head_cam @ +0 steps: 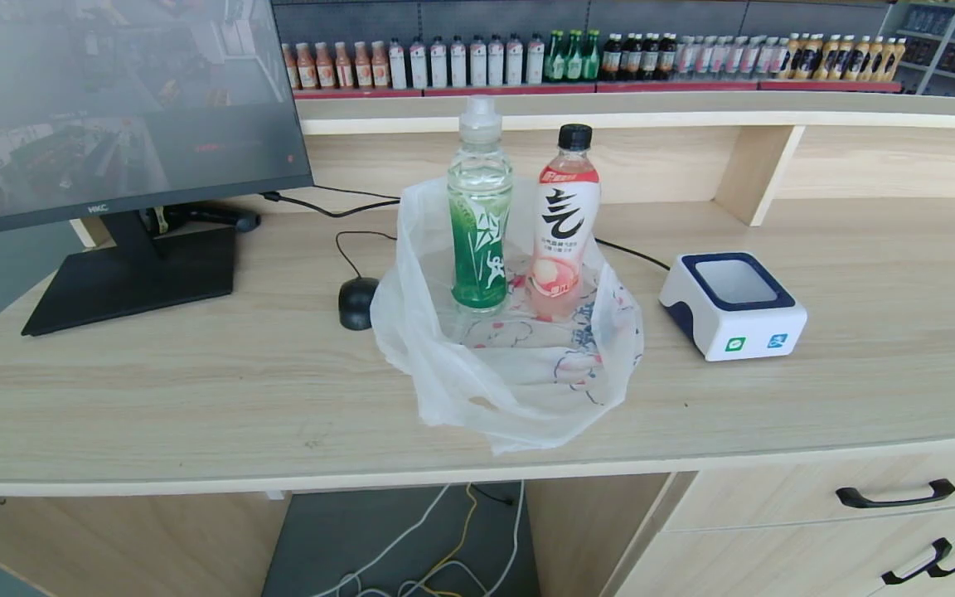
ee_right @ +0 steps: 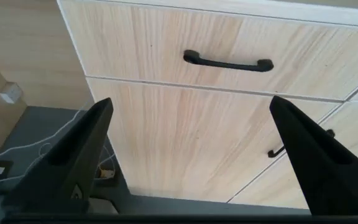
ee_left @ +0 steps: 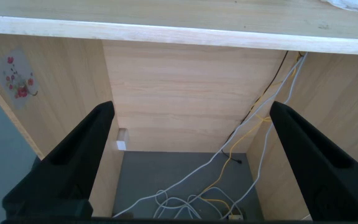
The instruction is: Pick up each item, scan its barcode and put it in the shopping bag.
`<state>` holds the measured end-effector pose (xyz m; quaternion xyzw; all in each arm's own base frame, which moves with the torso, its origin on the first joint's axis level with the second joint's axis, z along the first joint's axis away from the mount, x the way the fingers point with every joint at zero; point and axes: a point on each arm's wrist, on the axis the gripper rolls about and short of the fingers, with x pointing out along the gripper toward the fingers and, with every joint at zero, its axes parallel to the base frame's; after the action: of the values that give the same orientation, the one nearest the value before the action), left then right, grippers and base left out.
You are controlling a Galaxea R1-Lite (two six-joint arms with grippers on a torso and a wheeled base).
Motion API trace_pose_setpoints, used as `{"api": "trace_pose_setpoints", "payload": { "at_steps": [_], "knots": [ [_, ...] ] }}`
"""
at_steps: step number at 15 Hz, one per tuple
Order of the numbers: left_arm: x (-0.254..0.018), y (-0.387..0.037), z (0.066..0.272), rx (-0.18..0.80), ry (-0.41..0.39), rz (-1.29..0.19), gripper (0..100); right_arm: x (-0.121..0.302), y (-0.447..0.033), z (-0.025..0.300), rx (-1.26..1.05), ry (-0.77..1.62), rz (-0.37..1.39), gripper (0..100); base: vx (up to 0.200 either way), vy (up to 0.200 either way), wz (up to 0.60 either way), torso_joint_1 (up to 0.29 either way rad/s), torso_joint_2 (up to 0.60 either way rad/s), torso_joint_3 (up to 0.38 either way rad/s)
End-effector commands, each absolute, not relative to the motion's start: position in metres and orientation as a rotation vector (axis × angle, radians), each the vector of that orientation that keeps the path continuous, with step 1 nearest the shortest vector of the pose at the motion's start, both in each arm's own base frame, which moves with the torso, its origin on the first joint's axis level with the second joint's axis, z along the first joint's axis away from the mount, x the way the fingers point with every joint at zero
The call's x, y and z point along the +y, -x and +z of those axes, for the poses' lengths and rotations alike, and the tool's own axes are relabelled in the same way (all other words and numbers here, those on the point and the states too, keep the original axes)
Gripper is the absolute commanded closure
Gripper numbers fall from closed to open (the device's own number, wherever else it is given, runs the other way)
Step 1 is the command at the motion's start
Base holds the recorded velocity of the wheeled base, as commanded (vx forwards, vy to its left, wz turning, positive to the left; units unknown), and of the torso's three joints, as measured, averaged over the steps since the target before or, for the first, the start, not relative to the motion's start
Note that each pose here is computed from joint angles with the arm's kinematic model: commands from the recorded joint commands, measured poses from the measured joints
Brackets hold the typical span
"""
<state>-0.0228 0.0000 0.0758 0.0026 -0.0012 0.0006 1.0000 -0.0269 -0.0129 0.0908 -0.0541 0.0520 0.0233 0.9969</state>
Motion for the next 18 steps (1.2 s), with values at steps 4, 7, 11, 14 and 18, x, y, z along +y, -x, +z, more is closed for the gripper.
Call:
{"api": "trace_pose_setpoints", "payload": {
  "at_steps": [4, 7, 11, 14, 18],
  "knots": [
    [0.000, 0.023, 0.076, -0.003, -0.003, 0.002, 0, -0.004, 0.020, 0.093, 0.221, 0.070, -0.245, 0, 0.000, 0.000, 0.00, 0.000, 0.00, 0.000],
    [0.000, 0.023, 0.076, -0.003, -0.005, 0.002, 0, -0.003, 0.029, 0.088, 0.107, 0.064, -0.163, 0, 0.000, 0.000, 0.00, 0.000, 0.00, 0.000],
    [0.000, 0.023, 0.076, -0.003, -0.005, 0.002, 0, 0.002, 0.023, 0.079, -0.036, 0.124, 0.081, 0, 0.000, 0.000, 0.00, 0.000, 0.00, 0.000],
    [0.000, 0.023, 0.076, -0.003, -0.005, 0.002, 0, 0.001, 0.023, 0.076, -0.009, 0.066, 0.049, 0, 0.000, 0.000, 0.00, 0.000, 0.00, 0.000],
    [0.000, 0.023, 0.076, -0.003, -0.005, 0.003, 0, 0.000, 0.023, 0.076, -0.003, 0.017, 0.021, 0, 0.000, 0.000, 0.00, 0.000, 0.00, 0.000]
  ]
}}
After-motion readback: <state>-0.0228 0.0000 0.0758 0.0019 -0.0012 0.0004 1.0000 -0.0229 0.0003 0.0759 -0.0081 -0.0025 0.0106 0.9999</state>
